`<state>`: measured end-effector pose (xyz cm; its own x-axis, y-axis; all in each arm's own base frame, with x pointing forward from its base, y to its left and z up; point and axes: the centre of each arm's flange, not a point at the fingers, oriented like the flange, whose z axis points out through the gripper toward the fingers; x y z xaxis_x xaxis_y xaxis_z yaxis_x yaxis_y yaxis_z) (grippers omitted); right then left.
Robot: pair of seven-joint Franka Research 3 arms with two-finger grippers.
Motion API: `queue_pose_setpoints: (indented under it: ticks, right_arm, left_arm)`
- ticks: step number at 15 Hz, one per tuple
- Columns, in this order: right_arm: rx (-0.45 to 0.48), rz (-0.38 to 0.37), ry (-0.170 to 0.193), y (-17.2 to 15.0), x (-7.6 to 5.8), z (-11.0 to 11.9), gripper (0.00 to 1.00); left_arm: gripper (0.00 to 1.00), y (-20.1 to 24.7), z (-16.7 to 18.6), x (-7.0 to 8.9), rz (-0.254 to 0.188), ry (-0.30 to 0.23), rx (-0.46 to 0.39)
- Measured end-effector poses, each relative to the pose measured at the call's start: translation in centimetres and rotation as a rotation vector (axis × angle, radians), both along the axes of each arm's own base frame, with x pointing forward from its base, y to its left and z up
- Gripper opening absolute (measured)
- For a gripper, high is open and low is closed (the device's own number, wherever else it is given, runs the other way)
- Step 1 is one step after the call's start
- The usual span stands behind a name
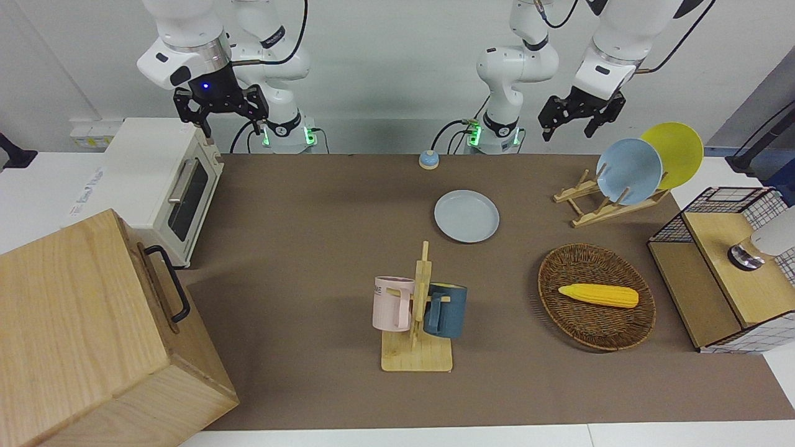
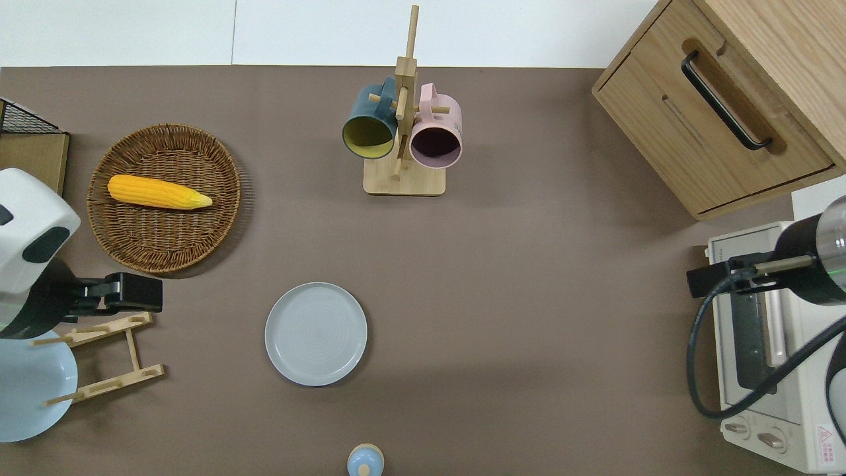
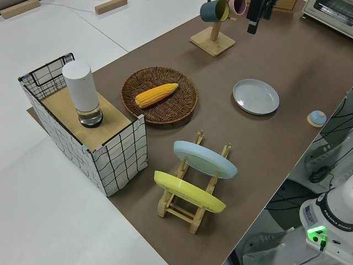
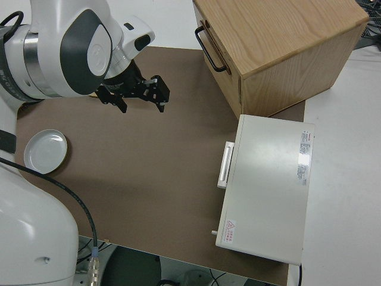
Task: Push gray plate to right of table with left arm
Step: 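Move the left gripper down beside the gray plate's near edge, then push the gray plate with the left gripper across the table toward the toaster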
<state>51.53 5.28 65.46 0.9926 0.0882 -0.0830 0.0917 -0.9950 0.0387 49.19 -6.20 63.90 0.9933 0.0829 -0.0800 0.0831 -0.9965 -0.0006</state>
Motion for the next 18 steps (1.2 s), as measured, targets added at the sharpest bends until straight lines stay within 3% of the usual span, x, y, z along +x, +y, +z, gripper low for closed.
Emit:
queue_pose_setpoints:
  ticks: [4,7,9,13,16,18]
  right_arm:
    - [0.0,0.0,0.0,0.0,0.0,0.0,1.0]
    - [0.0,0.0,0.0,0.0,0.0,0.0,1.0]
    - [0.0,0.0,0.0,0.0,0.0,0.0,1.0]
    - [0.0,0.0,0.0,0.0,0.0,0.0,1.0]
    - [0.0,0.0,0.0,0.0,0.0,0.0,1.0]
    - [0.0,0.0,0.0,0.0,0.0,0.0,1.0]
  left_arm:
    - [0.98,0.3,-2.7,-1.7,0.011,0.018,-0.008]
    - [0.99,-0.8,-11.0,-1.5,0.002,0.056,-0.006]
    - [0.99,-1.5,-15.7,-1.8,0.02,0.061,-0.022]
    - [0.98,-2.8,-24.8,-3.9,0.071,0.056,-0.073]
    - [0.95,-5.0,-30.8,-3.9,0.108,0.054,-0.069]
    - [0.85,-5.8,-33.8,-3.7,0.12,0.066,-0.065]
